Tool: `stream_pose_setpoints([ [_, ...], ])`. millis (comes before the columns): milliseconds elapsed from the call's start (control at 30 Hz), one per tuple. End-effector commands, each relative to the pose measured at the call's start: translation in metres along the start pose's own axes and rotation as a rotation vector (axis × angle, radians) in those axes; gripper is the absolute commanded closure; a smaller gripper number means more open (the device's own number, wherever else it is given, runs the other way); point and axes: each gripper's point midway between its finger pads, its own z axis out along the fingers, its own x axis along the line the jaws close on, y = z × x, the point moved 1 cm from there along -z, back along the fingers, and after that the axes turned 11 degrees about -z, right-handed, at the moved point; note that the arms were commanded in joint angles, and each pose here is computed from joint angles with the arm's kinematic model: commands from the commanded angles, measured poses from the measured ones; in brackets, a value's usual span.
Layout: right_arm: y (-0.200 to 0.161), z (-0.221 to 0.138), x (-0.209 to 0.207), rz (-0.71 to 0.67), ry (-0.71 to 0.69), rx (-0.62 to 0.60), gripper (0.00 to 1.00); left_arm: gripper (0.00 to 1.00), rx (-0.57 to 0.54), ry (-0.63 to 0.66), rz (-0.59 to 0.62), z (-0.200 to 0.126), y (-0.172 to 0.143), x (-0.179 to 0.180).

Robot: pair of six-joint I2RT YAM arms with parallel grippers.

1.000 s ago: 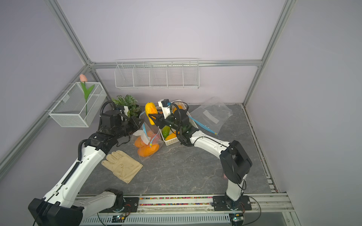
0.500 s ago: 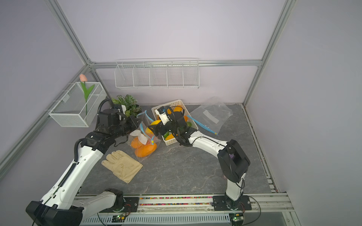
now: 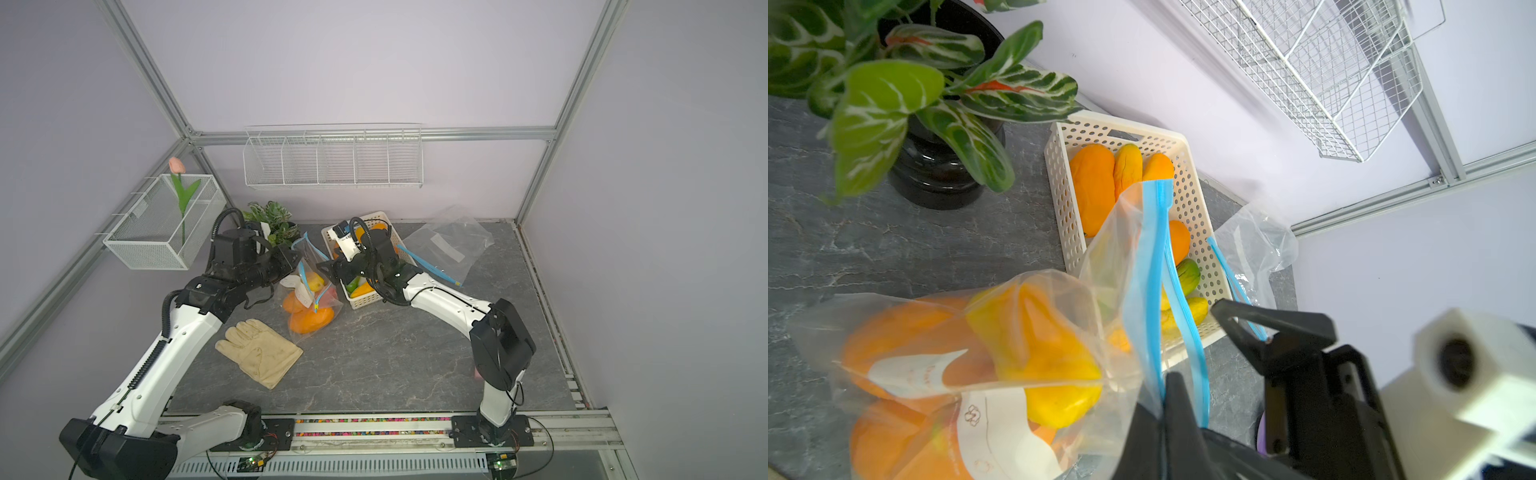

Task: Place the mango in a zip-top bag and seal the zipper
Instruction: Open the zipper of the food storage bag.

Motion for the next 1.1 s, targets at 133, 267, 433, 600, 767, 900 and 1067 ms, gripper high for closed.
stream_pose_setpoints([
  [133, -0.034, -0.032, -0.078, 0.319, -0.215, 0.109, 0.06, 1.00, -0.127, 0.078, 0.047, -0.028, 0.025, 0.002],
  [267, -0.083, -0.012, -0.093, 0.463, -0.216, 0.276, 0.08, 1.00, -0.112, 0.036, 0.036, -0.022, 0.019, 0.002],
  [433, -0.118, 0.009, -0.106, 0.525, -0.246, 0.385, 0.12, 1.00, -0.107, 0.049, 0.043, -0.020, 0.018, 0.004],
  [600, -0.118, 0.022, -0.099, 0.553, -0.155, 0.358, 0.13, 1.00, -0.107, 0.059, 0.047, -0.019, 0.018, 0.008],
  [767, -0.078, 0.007, -0.083, 0.496, -0.097, 0.274, 0.12, 1.00, -0.072, 0.061, 0.046, -0.004, 0.012, 0.013],
  [900, -0.044, -0.018, -0.071, 0.454, -0.074, 0.201, 0.11, 1.00, -0.036, 0.068, 0.054, 0.010, 0.006, 0.017],
  [1067, -0.029, -0.038, -0.065, 0.436, -0.068, 0.138, 0.10, 1.00, -0.022, 0.085, 0.058, 0.017, 0.004, 0.022],
])
